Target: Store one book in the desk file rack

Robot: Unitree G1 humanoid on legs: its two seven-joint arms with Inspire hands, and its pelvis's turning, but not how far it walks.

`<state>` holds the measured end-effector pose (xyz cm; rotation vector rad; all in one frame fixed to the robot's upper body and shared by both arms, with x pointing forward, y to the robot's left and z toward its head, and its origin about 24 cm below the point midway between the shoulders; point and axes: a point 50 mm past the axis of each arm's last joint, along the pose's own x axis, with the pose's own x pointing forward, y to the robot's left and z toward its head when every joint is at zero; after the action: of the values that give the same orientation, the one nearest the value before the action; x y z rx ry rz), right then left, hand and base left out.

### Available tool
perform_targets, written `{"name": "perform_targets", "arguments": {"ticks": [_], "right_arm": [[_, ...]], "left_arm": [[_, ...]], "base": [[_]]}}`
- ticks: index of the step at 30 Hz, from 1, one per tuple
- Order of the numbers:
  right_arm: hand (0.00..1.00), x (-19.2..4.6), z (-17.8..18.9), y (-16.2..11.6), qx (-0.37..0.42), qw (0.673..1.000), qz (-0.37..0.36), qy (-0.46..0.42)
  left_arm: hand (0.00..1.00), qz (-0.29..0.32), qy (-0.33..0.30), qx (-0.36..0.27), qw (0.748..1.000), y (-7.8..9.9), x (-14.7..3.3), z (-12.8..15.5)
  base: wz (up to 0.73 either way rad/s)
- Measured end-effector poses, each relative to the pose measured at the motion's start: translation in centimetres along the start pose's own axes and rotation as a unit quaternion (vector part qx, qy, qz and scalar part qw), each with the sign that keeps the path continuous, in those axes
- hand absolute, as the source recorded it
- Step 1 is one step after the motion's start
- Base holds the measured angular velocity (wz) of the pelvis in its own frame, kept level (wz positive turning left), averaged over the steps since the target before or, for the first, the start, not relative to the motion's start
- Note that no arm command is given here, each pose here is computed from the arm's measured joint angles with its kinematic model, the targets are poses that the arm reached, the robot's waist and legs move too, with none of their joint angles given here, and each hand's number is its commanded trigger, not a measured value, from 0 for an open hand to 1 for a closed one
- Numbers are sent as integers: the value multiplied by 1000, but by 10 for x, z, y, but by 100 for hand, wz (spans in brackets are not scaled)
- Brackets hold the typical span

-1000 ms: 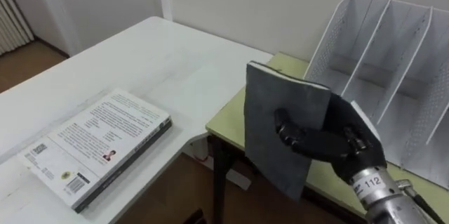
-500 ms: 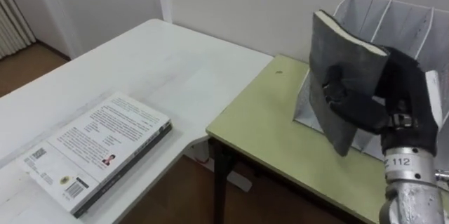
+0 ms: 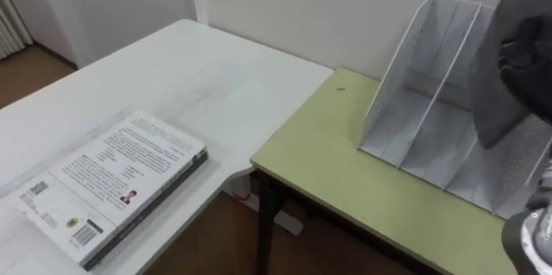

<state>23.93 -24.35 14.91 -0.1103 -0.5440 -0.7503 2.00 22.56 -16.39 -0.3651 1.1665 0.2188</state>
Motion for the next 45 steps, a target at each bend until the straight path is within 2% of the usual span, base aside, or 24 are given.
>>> {"name": "perform_targets", "arguments": {"ticks": [18, 45], "right_arm": [[100, 8, 3, -17, -5, 996, -88, -12], [100, 22, -10, -29, -44, 993, -110, 1]], "left_arm": [[0, 19, 11, -9, 1000, 6, 0, -3], [0, 41, 20, -2, 999, 10, -1, -3]], "base": [[0], [0]]}}
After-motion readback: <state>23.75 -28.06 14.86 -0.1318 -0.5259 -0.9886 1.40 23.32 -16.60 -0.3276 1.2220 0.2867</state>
